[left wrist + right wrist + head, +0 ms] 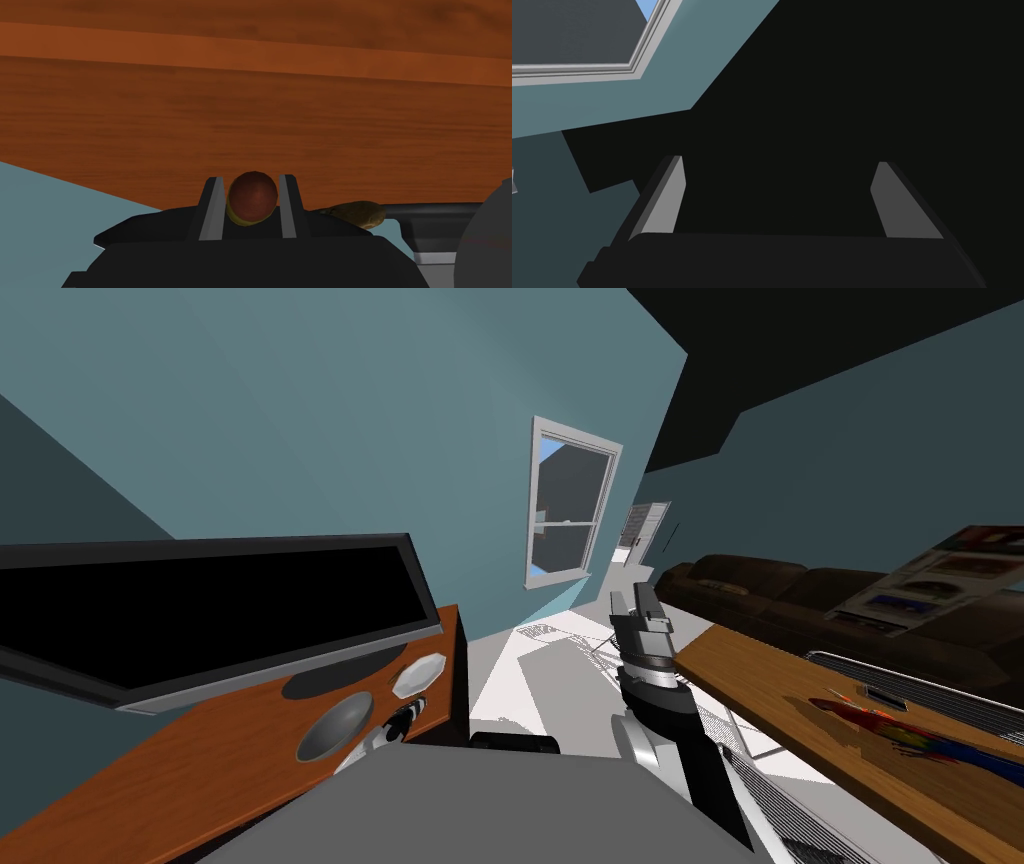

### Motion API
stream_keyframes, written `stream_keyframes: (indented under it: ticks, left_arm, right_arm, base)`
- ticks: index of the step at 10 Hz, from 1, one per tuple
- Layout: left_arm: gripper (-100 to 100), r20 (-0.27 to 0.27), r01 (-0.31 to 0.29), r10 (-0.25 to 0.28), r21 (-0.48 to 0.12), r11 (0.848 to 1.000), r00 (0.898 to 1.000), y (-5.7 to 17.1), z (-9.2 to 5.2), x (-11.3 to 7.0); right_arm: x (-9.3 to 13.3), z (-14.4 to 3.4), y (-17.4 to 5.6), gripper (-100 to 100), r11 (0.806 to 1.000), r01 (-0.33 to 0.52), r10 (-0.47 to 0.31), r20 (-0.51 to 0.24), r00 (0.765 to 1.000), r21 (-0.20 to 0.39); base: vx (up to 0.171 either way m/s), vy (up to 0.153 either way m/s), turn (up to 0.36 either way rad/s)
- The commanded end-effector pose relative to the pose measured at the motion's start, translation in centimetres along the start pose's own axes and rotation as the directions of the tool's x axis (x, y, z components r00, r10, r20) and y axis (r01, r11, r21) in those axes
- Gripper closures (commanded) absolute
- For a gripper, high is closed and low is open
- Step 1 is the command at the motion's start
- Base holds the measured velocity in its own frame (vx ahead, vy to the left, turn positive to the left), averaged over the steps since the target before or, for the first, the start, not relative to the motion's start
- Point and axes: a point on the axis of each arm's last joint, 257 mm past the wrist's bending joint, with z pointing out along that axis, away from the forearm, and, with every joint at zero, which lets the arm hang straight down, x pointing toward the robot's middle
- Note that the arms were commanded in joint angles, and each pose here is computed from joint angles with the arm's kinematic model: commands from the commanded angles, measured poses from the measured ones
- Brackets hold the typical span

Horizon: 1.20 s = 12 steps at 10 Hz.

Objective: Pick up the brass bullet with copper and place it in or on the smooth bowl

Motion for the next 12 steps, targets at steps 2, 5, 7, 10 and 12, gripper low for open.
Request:
stream_keyframes:
  ticks: [2, 5, 7, 10, 12]
  left_arm:
    - [100, 0.014, 0.016, -0.016, -0.017, 1.000, 1.000, 1.5, -0.2, -0.9]
    - [100, 0.017, 0.002, -0.002, -0.009, 1.000, 1.000, 1.6, -0.3, -1.4]
    - [100, 0.011, -0.018, 0.018, 0.006, 1.000, 1.000, 1.1, -0.4, -1.3]
    - [100, 0.003, -0.029, 0.029, 0.022, 0.999, 1.000, 0.7, -0.7, -1.1]
    - [100, -0.002, -0.032, 0.032, 0.030, 0.999, 0.999, 0.6, -0.8, -0.9]
  right_arm:
    - [0.0, 0.0, 0.0, 0, 1.000, 0.000, 0.000, 0.000, 1.000, 0.000]
    - [0.0, 0.0, 0.0, 0, 1.000, 0.000, 0.000, 0.000, 1.000, 0.000]
    - [0.0, 0.0, 0.0, 0, 1.000, 0.000, 0.000, 0.000, 1.000, 0.000]
    - [0.0, 0.0, 0.0, 0, 1.000, 0.000, 0.000, 0.000, 1.000, 0.000]
    - [0.0, 0.0, 0.0, 0, 1.000, 0.000, 0.000, 0.000, 1.000, 0.000]
  base:
    - [0.011, -0.030, 0.040]
    - [0.004, -0.014, 0.031]
    - [0.010, -0.019, 0.028]
    - [0.009, -0.025, 0.040]
    - [0.008, -0.029, 0.041]
